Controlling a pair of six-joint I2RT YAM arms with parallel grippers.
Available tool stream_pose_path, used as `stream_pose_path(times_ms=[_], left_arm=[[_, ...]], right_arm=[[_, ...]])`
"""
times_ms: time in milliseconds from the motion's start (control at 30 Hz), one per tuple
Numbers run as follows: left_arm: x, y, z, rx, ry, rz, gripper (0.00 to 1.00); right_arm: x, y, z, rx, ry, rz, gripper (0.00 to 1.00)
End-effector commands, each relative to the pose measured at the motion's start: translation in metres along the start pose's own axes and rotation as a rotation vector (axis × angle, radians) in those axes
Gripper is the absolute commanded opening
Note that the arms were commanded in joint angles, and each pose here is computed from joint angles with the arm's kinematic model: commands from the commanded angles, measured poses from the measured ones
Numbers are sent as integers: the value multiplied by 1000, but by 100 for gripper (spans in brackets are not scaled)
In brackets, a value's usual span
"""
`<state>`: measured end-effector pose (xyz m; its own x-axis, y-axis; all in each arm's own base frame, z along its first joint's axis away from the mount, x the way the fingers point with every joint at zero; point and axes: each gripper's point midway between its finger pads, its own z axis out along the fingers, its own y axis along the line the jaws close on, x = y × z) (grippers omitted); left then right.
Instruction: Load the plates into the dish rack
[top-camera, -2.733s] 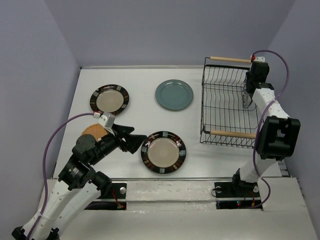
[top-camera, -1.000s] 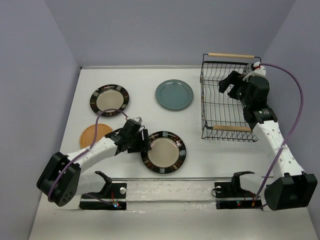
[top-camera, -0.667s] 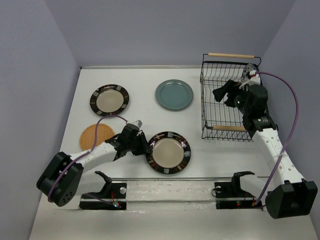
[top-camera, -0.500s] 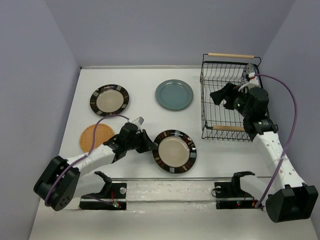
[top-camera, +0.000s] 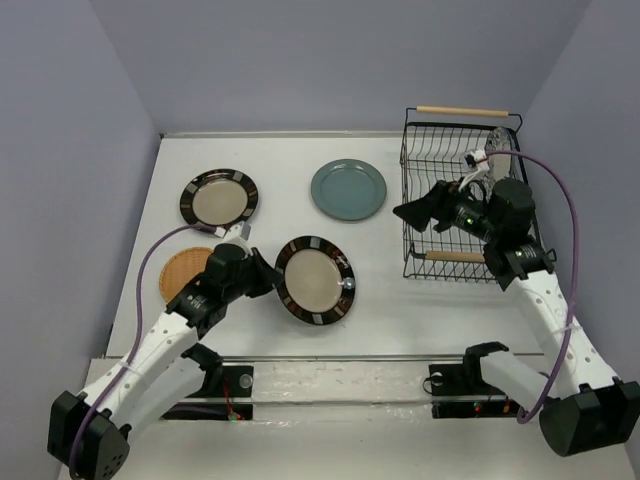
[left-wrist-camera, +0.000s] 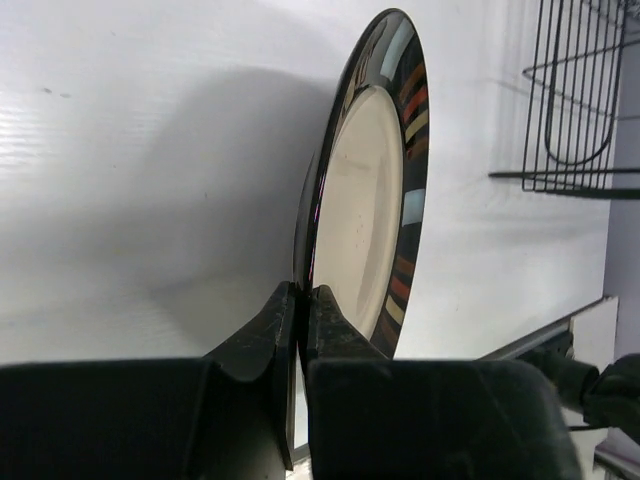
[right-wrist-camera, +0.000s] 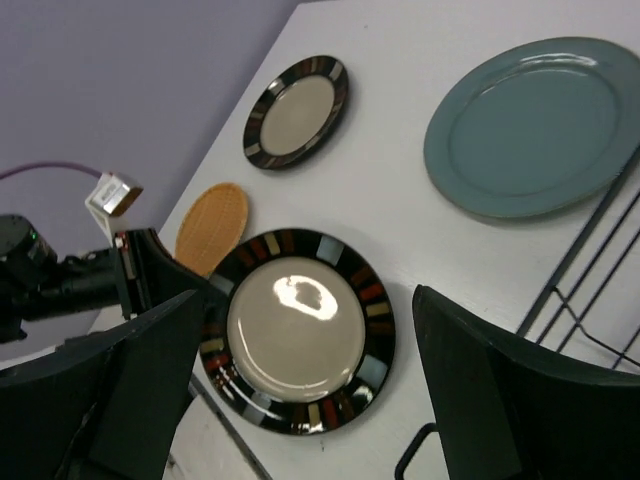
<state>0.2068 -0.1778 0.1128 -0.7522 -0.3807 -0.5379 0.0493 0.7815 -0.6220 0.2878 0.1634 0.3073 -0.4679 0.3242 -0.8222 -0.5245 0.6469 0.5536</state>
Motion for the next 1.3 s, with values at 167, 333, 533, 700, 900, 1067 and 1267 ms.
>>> stream_pose_path(times_ms=[167,333,533,700,900,1067,1267], left_arm=[[-120,-85,-71,292,-345,-30,5],[-158,-122,-114,412,-446,16,5],[-168,-159,-145,555,-470,47,5],[-153,-169,-145,657,-413,61,6],[-145,-174,-146,711,-379,66,6],[-141,-185,-154,790,-359,82,6],[-145,-178,-150,725,-381,116,19]], right_arm=[[37,58,26,-260,174,-99,91],[50,57,42,-263,215,-99,91],[55,41,60,-221,210,-64,92],[61,39,72,-236,216,-26,92],[67,56,72,-352,219,8,92],[73,64,72,-438,213,46,72],[62,78,68,-467,173,65,7]])
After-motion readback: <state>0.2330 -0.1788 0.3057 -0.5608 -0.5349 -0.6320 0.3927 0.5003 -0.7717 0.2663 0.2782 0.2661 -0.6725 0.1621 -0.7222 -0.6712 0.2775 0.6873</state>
